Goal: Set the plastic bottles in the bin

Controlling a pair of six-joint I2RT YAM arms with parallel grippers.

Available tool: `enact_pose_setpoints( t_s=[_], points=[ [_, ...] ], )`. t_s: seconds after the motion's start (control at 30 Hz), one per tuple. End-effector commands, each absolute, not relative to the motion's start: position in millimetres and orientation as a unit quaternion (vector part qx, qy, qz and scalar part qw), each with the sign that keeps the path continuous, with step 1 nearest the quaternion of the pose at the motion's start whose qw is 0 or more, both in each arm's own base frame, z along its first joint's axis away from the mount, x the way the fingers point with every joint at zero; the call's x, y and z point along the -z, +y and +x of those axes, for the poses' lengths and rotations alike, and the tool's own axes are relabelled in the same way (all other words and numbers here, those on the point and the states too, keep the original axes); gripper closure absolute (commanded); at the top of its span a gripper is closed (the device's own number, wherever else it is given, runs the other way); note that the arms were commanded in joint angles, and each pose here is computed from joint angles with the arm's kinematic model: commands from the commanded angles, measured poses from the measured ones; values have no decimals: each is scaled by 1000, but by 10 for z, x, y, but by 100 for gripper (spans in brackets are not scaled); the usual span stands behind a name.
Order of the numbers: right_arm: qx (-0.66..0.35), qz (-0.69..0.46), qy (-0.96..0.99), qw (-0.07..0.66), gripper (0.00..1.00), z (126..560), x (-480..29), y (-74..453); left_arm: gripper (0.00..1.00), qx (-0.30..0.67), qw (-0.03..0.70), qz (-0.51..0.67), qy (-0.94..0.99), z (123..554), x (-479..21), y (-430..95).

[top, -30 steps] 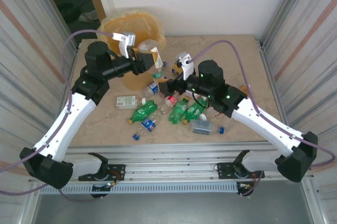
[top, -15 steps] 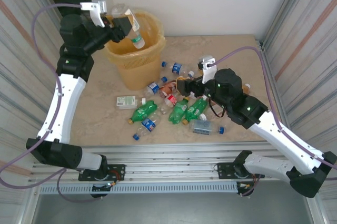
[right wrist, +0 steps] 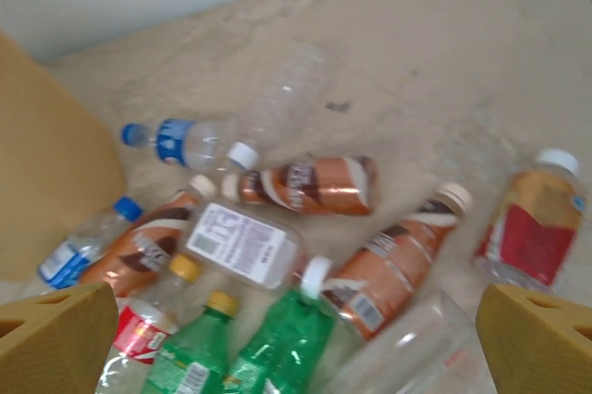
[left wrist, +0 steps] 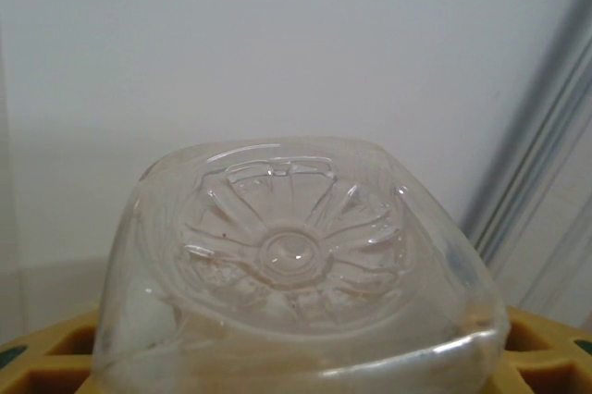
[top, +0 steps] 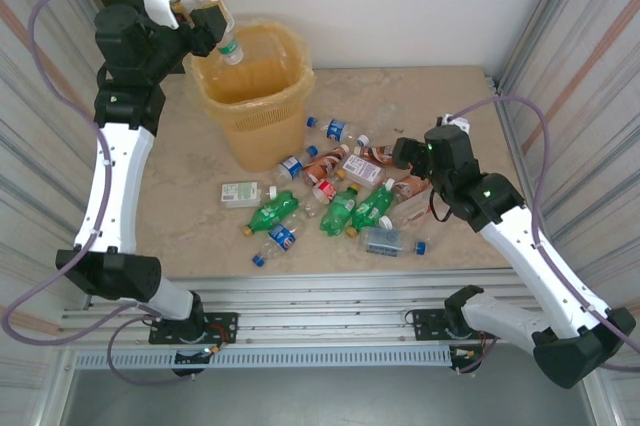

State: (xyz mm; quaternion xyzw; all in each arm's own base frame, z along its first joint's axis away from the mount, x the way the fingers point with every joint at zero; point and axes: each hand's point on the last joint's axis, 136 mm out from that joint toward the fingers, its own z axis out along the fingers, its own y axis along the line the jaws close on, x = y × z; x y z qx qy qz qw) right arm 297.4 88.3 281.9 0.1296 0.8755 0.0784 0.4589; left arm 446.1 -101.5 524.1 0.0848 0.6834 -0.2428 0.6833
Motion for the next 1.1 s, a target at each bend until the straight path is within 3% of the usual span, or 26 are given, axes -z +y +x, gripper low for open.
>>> enact_pose_setpoints(
  t_s=[0.0,0.33,0.57,0.87,1.07],
  points=[
    [-59,193,889,411,2,2835,-2637,639,82,188,694,88,689,4626,-5181,-900],
    [-11,300,895,331,1,2642,-2017,49,81,193,628,101,747,5178,-4451,-1030],
    [-33,341,889,303,5,2505,-1700,-62,81,188,587,121,778,5356,-3970,-1206],
    [-41,376,884,276,2,2380,-1328,-107,73,164,545,138,810,5516,-3448,-1372],
    [-68,378,889,250,7,2369,-1151,-3,69,156,521,138,828,5596,-3175,-1374]
  ],
)
